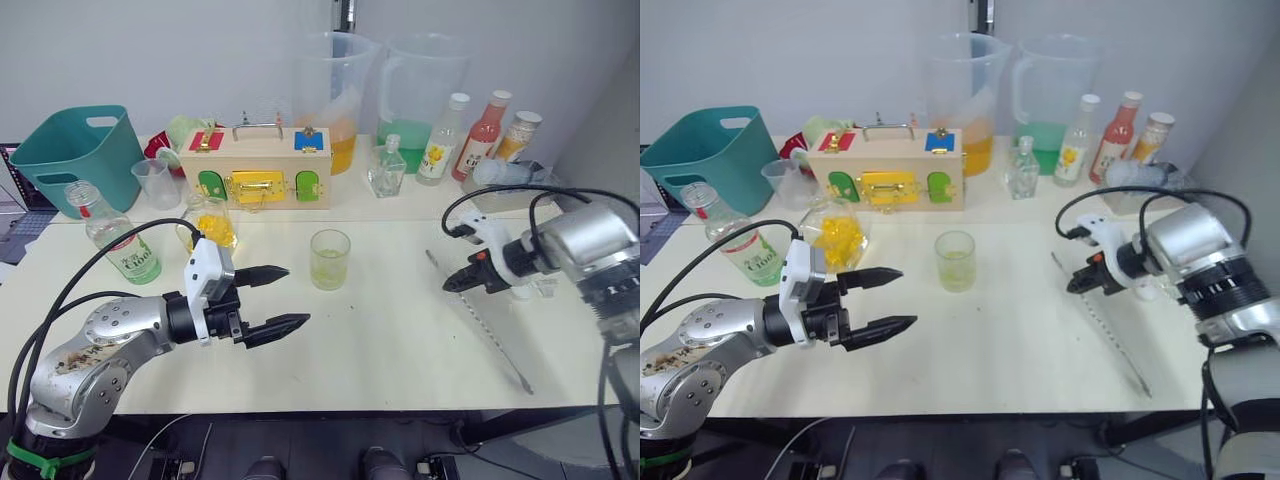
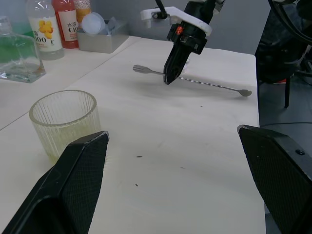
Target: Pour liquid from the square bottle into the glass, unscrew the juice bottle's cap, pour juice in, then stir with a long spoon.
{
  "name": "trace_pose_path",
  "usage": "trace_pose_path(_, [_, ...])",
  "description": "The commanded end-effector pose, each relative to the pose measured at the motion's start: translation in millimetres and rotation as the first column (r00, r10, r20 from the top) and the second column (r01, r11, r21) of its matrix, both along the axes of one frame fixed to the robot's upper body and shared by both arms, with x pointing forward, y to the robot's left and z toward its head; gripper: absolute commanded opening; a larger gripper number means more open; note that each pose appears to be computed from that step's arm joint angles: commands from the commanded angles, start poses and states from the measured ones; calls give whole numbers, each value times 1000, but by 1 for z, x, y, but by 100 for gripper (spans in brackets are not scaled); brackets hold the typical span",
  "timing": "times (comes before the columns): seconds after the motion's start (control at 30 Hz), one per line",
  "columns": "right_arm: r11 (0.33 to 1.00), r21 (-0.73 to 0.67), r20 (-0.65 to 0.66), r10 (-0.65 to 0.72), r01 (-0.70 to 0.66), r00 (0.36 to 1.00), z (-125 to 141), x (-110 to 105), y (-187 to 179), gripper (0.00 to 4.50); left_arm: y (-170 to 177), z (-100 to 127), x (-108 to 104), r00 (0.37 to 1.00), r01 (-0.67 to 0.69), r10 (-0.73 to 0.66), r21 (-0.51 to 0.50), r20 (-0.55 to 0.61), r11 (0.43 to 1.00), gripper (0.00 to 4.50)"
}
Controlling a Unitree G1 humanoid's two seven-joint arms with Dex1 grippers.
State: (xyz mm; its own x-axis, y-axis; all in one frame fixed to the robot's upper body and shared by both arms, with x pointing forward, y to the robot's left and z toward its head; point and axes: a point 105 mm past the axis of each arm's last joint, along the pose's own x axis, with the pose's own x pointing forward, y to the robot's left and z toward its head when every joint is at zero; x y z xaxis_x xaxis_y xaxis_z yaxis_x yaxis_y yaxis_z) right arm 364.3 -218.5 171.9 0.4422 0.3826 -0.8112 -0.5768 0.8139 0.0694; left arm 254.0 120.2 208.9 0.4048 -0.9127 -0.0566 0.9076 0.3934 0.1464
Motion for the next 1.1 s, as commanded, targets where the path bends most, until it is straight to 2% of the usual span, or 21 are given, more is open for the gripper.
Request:
trace_pose_path(0.03, [999, -41, 51, 6, -4, 999, 1, 13, -1, 0, -2, 3, -6, 999, 10, -10, 10, 30, 1000, 449])
trace_pose_path(0.2, [999, -43, 35, -2, 4, 999, -15, 22, 0, 0, 2, -1, -8, 1000, -3, 3, 23, 18, 1000, 449])
trace_pose_path(0.33, [999, -45, 32, 0, 2, 999, -17, 24, -1, 0, 3, -3, -9, 1000, -5, 4, 29, 12, 1000, 449])
trace_pose_path(0.53, [999, -49, 52, 7, -4, 999, -10, 24, -5, 196, 13, -13, -7, 1000, -25, 26, 68, -10, 997, 450])
trace_pose_path(0.6, [999, 47, 100, 5, -9, 995, 17, 22, 0, 266, 24, -18, -2, 998, -58, 61, 83, -30, 995, 450])
trace_pose_path(0.67, [996, 87, 134, 10, -22, 991, 33, 19, 1, 337, 32, -21, 1, 996, -77, 81, 94, -39, 993, 450])
trace_pose_path(0.77, [996, 87, 158, 16, -30, 987, 41, 14, -1, 432, 37, -22, 3, 995, -83, 88, 101, -39, 991, 450])
trace_pose_path(0.8, [996, 87, 160, 16, -30, 987, 41, 14, -1, 444, 37, -22, 3, 996, -82, 87, 101, -38, 991, 450])
trace_pose_path(0.93, [996, 88, 163, 14, -29, 987, 41, 13, 0, 444, 37, -23, 3, 996, -80, 84, 101, -36, 992, 450])
trace_pose_path(1.07, [987, 141, 268, 35, -75, 963, 58, -3, -17, 444, 60, -30, 9, 990, -123, 131, 129, -56, 984, 450])
trace_pose_path(1.1, [960, 219, 415, 71, -175, 907, 64, -12, -12, 444, 84, -37, 15, 976, -195, 207, 157, -63, 968, 450])
